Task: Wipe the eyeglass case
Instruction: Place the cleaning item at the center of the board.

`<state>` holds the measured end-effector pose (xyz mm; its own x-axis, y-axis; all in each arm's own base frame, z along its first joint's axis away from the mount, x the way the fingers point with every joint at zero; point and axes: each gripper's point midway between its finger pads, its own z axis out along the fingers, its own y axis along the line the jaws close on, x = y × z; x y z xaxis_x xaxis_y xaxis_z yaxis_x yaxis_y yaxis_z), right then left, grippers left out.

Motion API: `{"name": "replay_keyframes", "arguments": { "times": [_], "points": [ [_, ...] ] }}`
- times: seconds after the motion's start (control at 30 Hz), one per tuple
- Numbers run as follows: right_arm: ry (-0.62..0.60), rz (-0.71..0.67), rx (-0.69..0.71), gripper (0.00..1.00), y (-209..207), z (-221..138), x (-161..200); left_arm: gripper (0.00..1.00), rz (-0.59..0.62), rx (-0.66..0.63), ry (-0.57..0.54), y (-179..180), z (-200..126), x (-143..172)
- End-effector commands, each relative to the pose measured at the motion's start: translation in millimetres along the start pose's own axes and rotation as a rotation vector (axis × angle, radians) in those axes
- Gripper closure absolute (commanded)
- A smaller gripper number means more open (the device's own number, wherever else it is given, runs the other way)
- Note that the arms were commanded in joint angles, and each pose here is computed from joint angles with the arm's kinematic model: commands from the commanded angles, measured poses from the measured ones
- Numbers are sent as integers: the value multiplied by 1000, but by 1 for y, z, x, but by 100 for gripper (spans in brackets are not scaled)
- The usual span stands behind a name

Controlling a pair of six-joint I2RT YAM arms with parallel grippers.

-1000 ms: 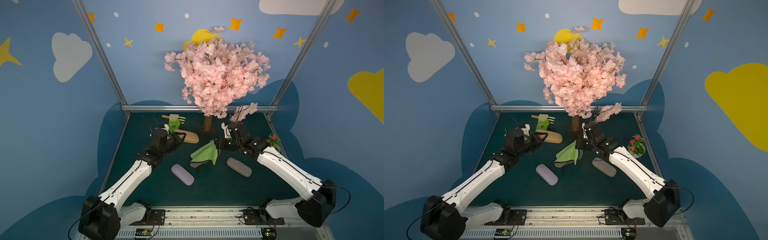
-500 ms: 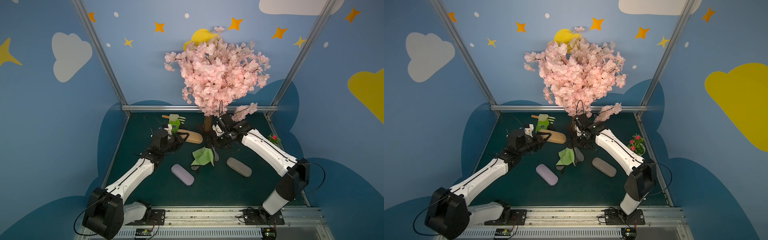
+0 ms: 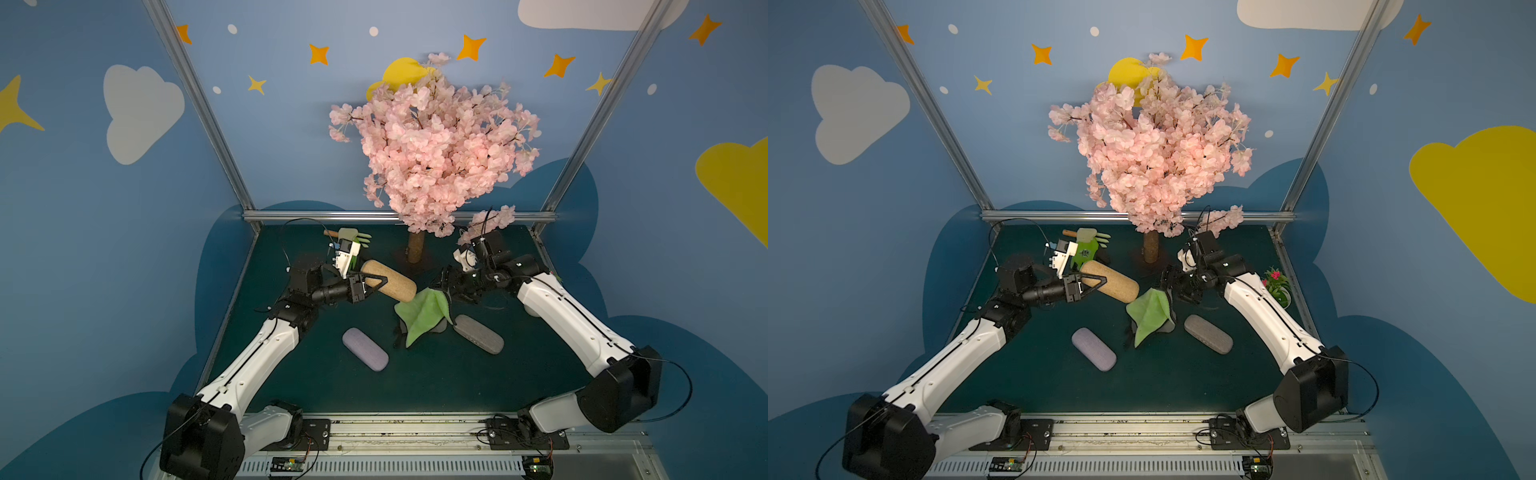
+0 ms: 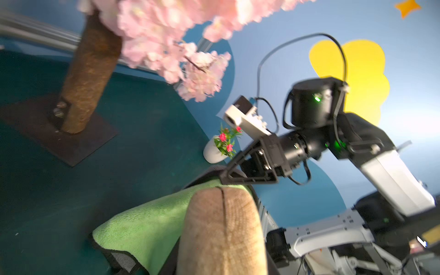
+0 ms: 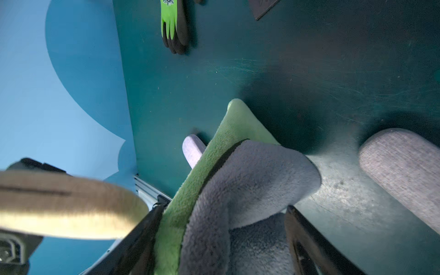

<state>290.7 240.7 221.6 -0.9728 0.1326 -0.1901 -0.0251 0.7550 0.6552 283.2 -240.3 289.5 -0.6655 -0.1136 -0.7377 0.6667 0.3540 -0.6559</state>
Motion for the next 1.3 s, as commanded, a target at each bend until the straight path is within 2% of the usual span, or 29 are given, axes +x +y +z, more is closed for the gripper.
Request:
{"name": "replay_keyframes", "arguments": {
  "times": [0.0,0.1,0.17,0.3,0.4,0.5,0.57,0.63,0.73,0.8,0.9,0.97,1.0,1.07,1.1,1.13,1.27],
  "points": [
    [22,23,-144,21,30,-2,-3,97,221,152,105,-37,21,29],
    [34,36,-200,22,42,-6,-2,97,346,181,155,-44,45,48],
    [46,48,-238,24,50,-8,2,97,382,137,153,-30,62,49],
    [108,63,-315,26,68,-6,19,97,337,-26,104,12,91,29],
    [151,90,-352,26,70,-6,30,97,281,-138,70,43,96,24],
    [169,119,-401,25,70,-13,36,97,119,-220,55,83,90,30],
    [190,110,-421,22,73,-19,43,97,-46,-266,67,113,84,37],
    [218,113,-407,18,70,-22,49,97,-168,-275,88,131,81,47],
    [262,121,-347,14,52,-26,60,97,-284,-337,107,154,73,58],
    [252,105,-267,13,32,-28,63,97,-330,-342,122,159,71,62],
    [211,19,-30,15,-6,-32,64,97,-345,-304,132,151,72,59],
    [201,-58,109,23,-24,-29,63,97,-360,-250,96,139,72,50],
    [195,-96,167,36,-32,-24,63,97,-373,-222,72,134,71,44],
    [217,-125,212,74,-41,-10,63,97,-402,-172,40,124,68,35],
    [234,-121,209,88,-43,-2,62,97,-400,-136,27,116,66,29],
    [244,-111,188,98,-41,5,60,97,-393,-111,17,110,63,25],
    [207,-35,42,100,-20,28,45,97,-227,-54,-5,79,34,5]
  ]
}}
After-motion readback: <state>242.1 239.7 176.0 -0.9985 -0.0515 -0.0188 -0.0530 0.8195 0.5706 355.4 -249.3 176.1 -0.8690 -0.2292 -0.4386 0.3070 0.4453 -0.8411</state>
